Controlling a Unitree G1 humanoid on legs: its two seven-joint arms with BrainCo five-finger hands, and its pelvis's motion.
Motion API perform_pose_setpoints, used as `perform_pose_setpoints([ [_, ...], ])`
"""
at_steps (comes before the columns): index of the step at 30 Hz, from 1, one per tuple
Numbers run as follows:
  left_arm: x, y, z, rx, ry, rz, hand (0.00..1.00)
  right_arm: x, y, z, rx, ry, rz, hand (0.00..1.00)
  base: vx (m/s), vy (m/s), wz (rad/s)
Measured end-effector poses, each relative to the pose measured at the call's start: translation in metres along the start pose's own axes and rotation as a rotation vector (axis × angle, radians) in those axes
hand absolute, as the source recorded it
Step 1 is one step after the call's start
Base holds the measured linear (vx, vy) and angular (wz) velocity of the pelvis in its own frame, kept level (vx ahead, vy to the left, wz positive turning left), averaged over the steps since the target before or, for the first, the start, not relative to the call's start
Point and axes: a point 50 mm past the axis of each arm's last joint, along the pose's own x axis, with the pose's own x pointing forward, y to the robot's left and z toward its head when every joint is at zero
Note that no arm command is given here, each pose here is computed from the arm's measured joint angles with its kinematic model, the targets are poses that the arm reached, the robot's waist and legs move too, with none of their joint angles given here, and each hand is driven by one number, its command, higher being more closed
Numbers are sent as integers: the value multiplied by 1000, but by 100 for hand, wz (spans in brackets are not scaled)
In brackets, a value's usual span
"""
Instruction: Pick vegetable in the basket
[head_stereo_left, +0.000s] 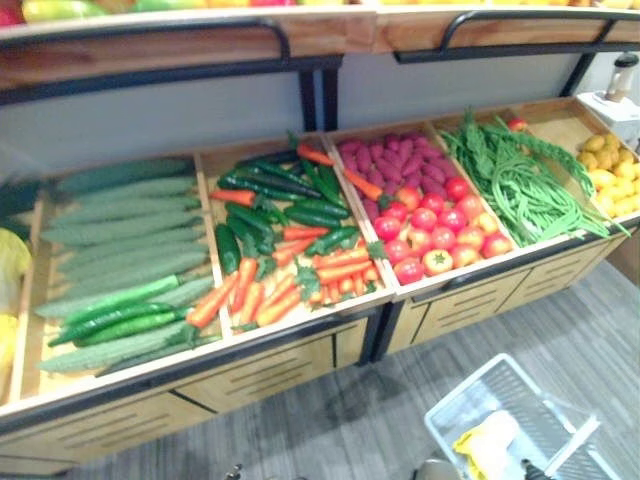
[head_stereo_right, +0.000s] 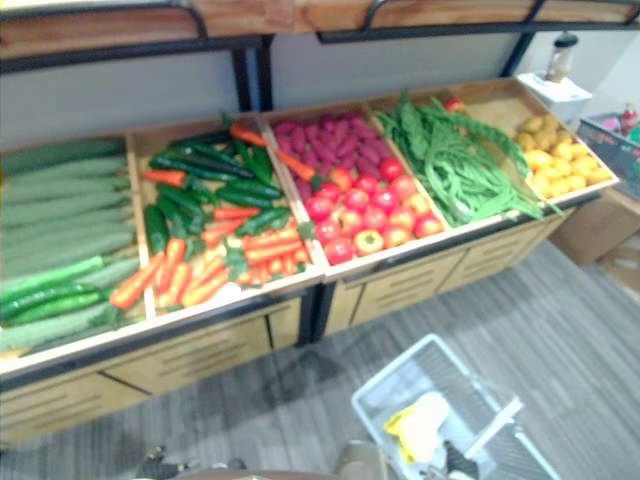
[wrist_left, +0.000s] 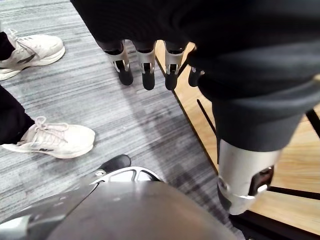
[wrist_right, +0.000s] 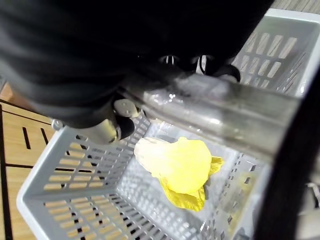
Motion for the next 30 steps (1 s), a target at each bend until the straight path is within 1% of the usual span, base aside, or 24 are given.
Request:
perform_pose_setpoints([
  [2,1,2,1,-23,5,11,0,-1,-1,-8,15,31,-3,100,157,-112,23],
  [5,-1,-12,2,-88,17,-8,0,1,-8,-3,50,26,-29,100,245,-91,-3],
  [7,-1,-15,3,-108,17,-11,0,1,-12,-3,55,26,-40,100,143,-53,-2],
  [13,1,-8,13,-148,-18,27,0,-2,-15,-16,59,62,-50,100,79,-15,20],
  [22,2,0,13,-147,-19,111,0,-3,-12,-18,32,56,-40,100,1,8,8],
  [26,1,7,30,-139,-108,165,0,-3,-13,-18,31,55,-48,100,-15,8,6],
  [28,-3,15,47,-140,-203,220,0,-4,-13,-20,22,55,-53,100,-5,3,18],
  [30,-13,30,72,-155,-351,317,0,-4,-13,-19,12,42,-49,100,2,1,2],
])
